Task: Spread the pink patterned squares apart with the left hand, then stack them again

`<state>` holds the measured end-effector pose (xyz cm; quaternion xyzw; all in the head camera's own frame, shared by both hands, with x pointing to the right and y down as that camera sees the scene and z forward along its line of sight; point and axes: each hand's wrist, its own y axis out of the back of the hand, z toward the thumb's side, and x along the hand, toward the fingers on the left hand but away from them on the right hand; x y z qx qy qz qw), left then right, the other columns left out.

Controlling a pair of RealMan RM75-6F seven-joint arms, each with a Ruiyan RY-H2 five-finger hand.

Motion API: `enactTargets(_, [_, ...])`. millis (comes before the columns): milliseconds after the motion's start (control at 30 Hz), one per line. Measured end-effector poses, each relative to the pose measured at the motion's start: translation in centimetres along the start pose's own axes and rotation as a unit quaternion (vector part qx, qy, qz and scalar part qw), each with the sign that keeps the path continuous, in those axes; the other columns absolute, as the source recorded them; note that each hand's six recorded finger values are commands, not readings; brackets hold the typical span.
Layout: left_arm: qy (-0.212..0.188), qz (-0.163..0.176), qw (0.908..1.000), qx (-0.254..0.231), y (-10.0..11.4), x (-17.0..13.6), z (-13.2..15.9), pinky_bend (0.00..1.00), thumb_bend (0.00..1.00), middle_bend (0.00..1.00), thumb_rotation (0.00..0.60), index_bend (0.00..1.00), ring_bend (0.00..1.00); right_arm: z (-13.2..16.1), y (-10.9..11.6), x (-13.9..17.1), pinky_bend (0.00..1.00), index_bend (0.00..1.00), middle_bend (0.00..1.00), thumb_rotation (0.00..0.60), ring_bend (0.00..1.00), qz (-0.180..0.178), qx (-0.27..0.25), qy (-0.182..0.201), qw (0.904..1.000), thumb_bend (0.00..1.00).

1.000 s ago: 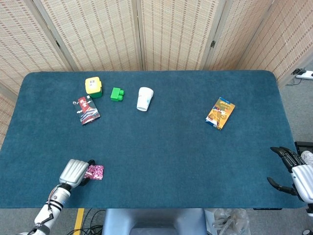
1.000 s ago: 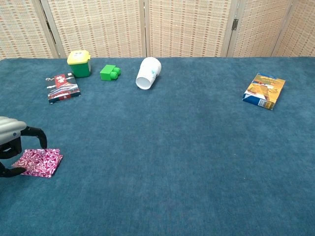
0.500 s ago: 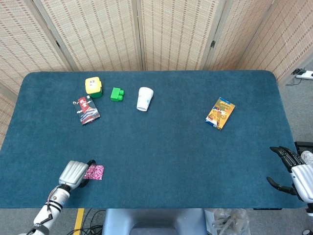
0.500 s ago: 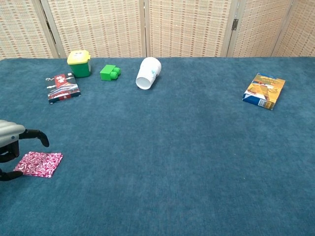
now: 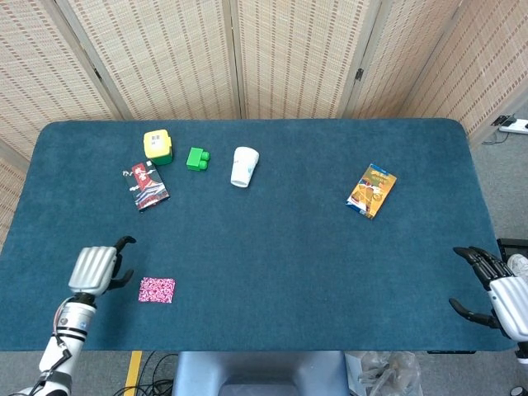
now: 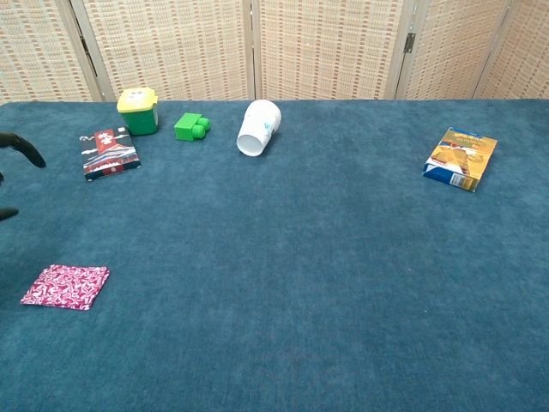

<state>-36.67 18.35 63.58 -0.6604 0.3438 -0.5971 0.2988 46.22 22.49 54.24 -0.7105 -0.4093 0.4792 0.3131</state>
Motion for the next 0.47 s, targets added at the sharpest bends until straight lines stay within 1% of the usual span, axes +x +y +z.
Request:
enactTargets(33, [0.008, 0.012, 0.9999, -0.005, 0.5, -0.1, -0.6, 0.82, 0.34, 0.68, 0.600, 0.31, 0.60, 0.1, 0.1, -0.1, 0.16, 0.11, 0.16, 0.600, 0.12, -0.002, 0.000, 0.001, 1.0000, 0.28])
enactTargets(67, [0.019, 0.026, 0.9994, -0.011, 1.1, -0.5, -1.4, 0.75, 0.34, 0.61, 0.600, 0.31, 0.52, 0.1, 0.1, -0.1, 0.16, 0.11, 0.15, 0.600, 0.12, -0.004, -0.001, 0.003, 1.0000, 0.28])
enactTargets(100, [0.026, 0.036, 0.9989, -0.014, 1.4, -0.8, -1.9, 0.70, 0.34, 0.57, 0.600, 0.31, 0.48, 0.2, 0.1, -0.2, 0.16, 0.11, 0.13, 0.600, 0.12, -0.006, -0.002, 0.004, 1.0000, 0.28])
enactTargets(133, [0.032, 0.045, 0.9983, -0.015, 1.8, -1.1, -2.5, 0.63, 0.34, 0.51, 0.600, 0.30, 0.41, 0.2, 0.2, -0.3, 0.16, 0.11, 0.12, 0.600, 0.12, -0.009, -0.003, 0.006, 0.9999, 0.28])
enactTargets(233, [0.049, 0.072, 0.9961, -0.011, 2.5, -2.3, -4.1, 0.49, 0.34, 0.40, 0.600, 0.29, 0.29, 0.2, 0.1, -0.5, 0.16, 0.11, 0.12, 0.600, 0.11, -0.009, -0.002, 0.008, 0.9999, 0.28])
enactTargets(333, [0.064, 0.098, 0.9930, -0.009, 3.0, -3.8, -5.4, 0.43, 0.34, 0.36, 0.600, 0.28, 0.26, 0.4, -0.1, -0.9, 0.14, 0.11, 0.12, 0.600, 0.09, -0.009, -0.002, 0.011, 0.9999, 0.28])
enactTargets(467, [0.079, 0.127, 0.9887, -0.004, 3.5, -6.2, -6.7, 0.39, 0.34, 0.36, 0.600, 0.28, 0.25, 0.6, -0.2, -1.2, 0.10, 0.11, 0.11, 0.600, 0.06, -0.012, -0.007, 0.015, 0.9998, 0.28])
